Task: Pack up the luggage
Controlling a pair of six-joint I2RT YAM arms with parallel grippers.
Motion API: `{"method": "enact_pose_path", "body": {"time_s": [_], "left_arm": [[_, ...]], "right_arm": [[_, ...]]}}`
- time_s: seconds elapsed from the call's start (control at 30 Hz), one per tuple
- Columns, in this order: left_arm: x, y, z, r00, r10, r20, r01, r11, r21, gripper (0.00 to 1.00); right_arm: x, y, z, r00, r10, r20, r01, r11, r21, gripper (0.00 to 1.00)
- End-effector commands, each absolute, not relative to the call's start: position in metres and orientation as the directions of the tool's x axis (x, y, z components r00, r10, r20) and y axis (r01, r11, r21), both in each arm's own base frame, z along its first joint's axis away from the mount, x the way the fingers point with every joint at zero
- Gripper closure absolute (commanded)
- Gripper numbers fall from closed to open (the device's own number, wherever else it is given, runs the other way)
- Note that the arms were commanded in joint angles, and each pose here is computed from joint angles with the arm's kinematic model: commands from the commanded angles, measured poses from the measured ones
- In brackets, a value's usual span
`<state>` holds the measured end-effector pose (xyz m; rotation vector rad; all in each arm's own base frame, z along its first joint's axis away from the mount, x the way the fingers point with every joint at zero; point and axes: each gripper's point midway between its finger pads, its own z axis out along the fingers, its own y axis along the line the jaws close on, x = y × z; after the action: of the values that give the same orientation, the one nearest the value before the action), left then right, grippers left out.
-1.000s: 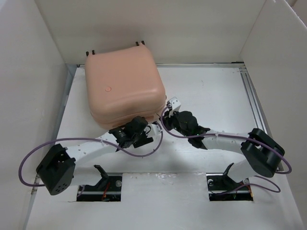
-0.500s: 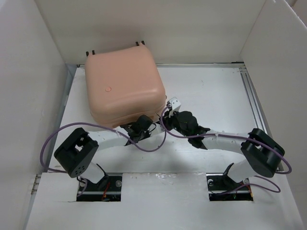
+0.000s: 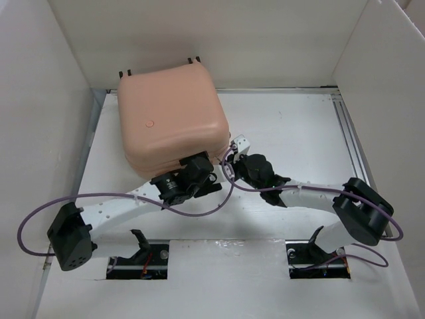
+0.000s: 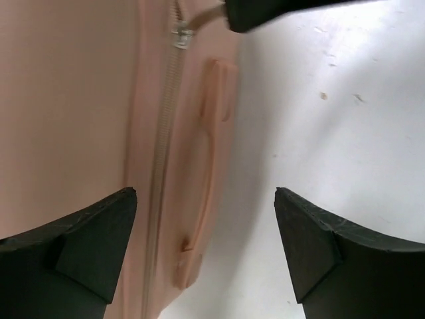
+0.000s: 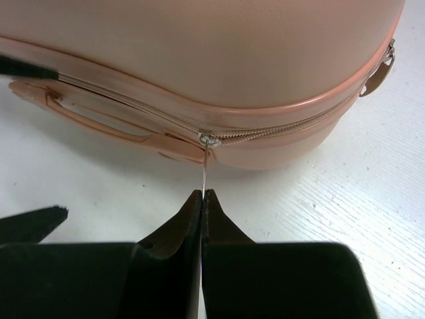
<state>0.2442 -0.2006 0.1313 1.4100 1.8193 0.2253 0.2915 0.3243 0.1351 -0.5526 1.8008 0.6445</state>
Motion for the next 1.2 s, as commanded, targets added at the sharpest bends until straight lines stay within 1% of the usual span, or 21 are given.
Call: {"method": "enact_pose_path", "body": {"time_s": [0.0, 0.1, 0.13, 0.27, 0.33, 0.4, 0.43, 0.47, 0.57, 0.6, 0.67, 0.7, 0.77, 0.87, 0.9, 0.93, 0.97, 1.03, 1.1, 1.17], "left_arm": [[0.253, -0.179, 0.129, -0.14, 0.913, -0.384, 0.686, 0.369, 0.627, 0.18], [0.257, -0.171, 0.107, -0.175, 0.926, -0.333, 0.721, 0.351, 0.597, 0.18], [0.258, -0.168, 0.097, -0.193, 0.933, -0.303, 0.731, 0.342, 0.591, 0.2], [0.258, -0.169, 0.085, -0.214, 0.934, -0.285, 0.738, 0.345, 0.579, 0.25], [0.259, -0.166, 0.081, -0.241, 0.928, -0.286, 0.735, 0.367, 0.571, 0.28], [0.261, -0.169, 0.082, -0.24, 0.927, -0.288, 0.734, 0.367, 0.571, 0.33], [0.258, -0.165, 0.083, -0.252, 0.929, -0.27, 0.741, 0.365, 0.564, 0.39], [0.255, -0.167, 0.085, -0.264, 0.92, -0.29, 0.743, 0.386, 0.547, 0.47], [0.253, -0.168, 0.091, -0.245, 0.922, -0.299, 0.726, 0.379, 0.574, 0.47], [0.252, -0.162, 0.09, -0.24, 0.928, -0.285, 0.719, 0.367, 0.591, 0.42], [0.252, -0.159, 0.087, -0.237, 0.933, -0.272, 0.717, 0.357, 0.599, 0.38], [0.249, -0.156, 0.076, -0.243, 0.94, -0.238, 0.731, 0.339, 0.592, 0.37], [0.248, -0.155, 0.066, -0.241, 0.944, -0.224, 0.754, 0.328, 0.57, 0.34], [0.251, -0.144, 0.052, -0.277, 0.941, -0.196, 0.767, 0.339, 0.544, 0.32], [0.255, -0.145, 0.051, -0.273, 0.941, -0.2, 0.764, 0.338, 0.55, 0.32], [0.255, -0.144, 0.049, -0.266, 0.943, -0.199, 0.764, 0.332, 0.553, 0.31], [0.259, -0.138, 0.047, -0.289, 0.935, -0.205, 0.753, 0.354, 0.555, 0.3], [0.265, -0.141, 0.051, -0.269, 0.939, -0.213, 0.743, 0.344, 0.574, 0.27], [0.271, -0.144, 0.054, -0.271, 0.932, -0.239, 0.735, 0.361, 0.575, 0.27], [0.271, -0.151, 0.051, -0.234, 0.942, -0.242, 0.76, 0.332, 0.558, 0.27]], "right_arm": [[0.282, 0.341, 0.146, -0.289, -0.054, -0.956, -0.708, 0.684, 0.175, 1.0], [0.284, 0.339, 0.146, -0.283, -0.06, -0.957, -0.711, 0.683, 0.167, 1.0], [0.284, 0.339, 0.143, -0.288, -0.066, -0.955, -0.71, 0.684, 0.167, 1.0], [0.289, 0.335, 0.149, -0.277, -0.063, -0.959, -0.707, 0.689, 0.159, 1.0], [0.29, 0.332, 0.151, -0.279, -0.062, -0.958, -0.708, 0.688, 0.161, 1.0], [0.293, 0.328, 0.148, -0.288, -0.068, -0.955, -0.699, 0.697, 0.161, 1.0], [0.293, 0.328, 0.148, -0.282, -0.075, -0.956, -0.701, 0.696, 0.152, 1.0], [0.292, 0.327, 0.15, -0.281, -0.074, -0.957, -0.701, 0.696, 0.152, 1.0], [0.295, 0.323, 0.152, -0.282, -0.071, -0.957, -0.694, 0.704, 0.152, 1.0], [0.297, 0.319, 0.15, -0.282, -0.083, -0.956, -0.689, 0.71, 0.142, 1.0], [0.295, 0.319, 0.147, -0.289, -0.09, -0.953, -0.694, 0.705, 0.144, 1.0], [0.298, 0.316, 0.145, -0.296, -0.094, -0.951, -0.687, 0.712, 0.143, 1.0], [0.299, 0.316, 0.147, -0.289, -0.102, -0.952, -0.69, 0.711, 0.133, 1.0], [0.302, 0.314, 0.149, -0.29, -0.099, -0.952, -0.684, 0.718, 0.133, 1.0], [0.302, 0.314, 0.149, -0.29, -0.099, -0.952, -0.684, 0.718, 0.133, 1.0], [0.302, 0.314, 0.149, -0.29, -0.099, -0.952, -0.684, 0.718, 0.133, 1.0], [0.305, 0.312, 0.149, -0.29, -0.096, -0.952, -0.677, 0.724, 0.133, 1.0], [0.305, 0.312, 0.149, -0.29, -0.096, -0.952, -0.677, 0.724, 0.133, 1.0], [0.304, 0.313, 0.149, -0.291, -0.097, -0.952, -0.683, 0.718, 0.136, 1.0], [0.304, 0.313, 0.146, -0.297, -0.103, -0.949, -0.682, 0.718, 0.136, 1.0]]}}
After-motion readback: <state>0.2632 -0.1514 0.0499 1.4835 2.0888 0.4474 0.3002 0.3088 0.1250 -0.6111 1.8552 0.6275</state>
